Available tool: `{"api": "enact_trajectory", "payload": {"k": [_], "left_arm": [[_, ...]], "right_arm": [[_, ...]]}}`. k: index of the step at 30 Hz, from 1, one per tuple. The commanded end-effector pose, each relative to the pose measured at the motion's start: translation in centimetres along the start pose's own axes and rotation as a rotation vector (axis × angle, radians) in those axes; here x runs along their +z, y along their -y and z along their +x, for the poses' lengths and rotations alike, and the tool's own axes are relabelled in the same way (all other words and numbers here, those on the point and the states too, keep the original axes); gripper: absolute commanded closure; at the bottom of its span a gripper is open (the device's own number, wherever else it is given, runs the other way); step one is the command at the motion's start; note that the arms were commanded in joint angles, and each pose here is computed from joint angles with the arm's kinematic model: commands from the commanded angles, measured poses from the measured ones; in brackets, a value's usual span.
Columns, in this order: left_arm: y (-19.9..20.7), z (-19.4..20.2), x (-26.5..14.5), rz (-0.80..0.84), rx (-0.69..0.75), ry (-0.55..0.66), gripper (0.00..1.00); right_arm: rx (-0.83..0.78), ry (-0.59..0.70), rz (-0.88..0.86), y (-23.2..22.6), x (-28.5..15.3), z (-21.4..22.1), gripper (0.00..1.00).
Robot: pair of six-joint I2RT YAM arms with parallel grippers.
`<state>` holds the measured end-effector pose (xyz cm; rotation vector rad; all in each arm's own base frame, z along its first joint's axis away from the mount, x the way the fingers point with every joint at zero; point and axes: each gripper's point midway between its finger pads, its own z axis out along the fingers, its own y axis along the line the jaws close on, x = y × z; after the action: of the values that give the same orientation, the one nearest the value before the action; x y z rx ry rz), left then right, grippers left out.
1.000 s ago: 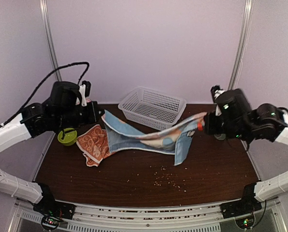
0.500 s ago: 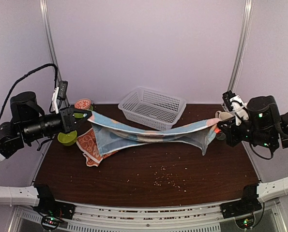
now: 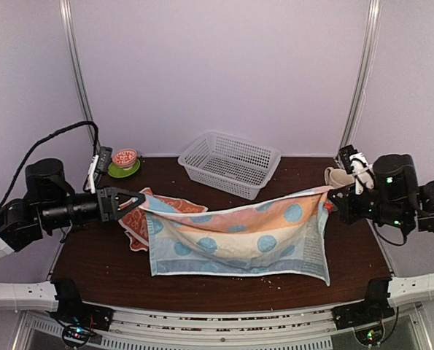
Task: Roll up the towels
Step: Flatten out the towel at the center of the board.
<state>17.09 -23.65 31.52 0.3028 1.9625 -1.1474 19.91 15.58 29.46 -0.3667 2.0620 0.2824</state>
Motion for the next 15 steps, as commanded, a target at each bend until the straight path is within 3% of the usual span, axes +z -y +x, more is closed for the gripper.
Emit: {"api": "enact_trajectory", "payload": {"k": [1,8,15], "left_arm": [[-3.9,0.1,4.1,-0.121,-0.046,0.012,1.0],[-11.7,2.6,9.7,-0.3,-0.151,-0.064,1.0],[-16.4,2.4,12.9,-0.467,-0.107,-0.097,1.0]], "right_arm": [[0.11,-0.07,0.003,0.0,4.9,2.1,1.0],[0.142,-0.284,0.171,3.2,12.7,7.9,1.0],[0.071,-0.379,0.272,4.1,17.1,7.8,1.0]]}}
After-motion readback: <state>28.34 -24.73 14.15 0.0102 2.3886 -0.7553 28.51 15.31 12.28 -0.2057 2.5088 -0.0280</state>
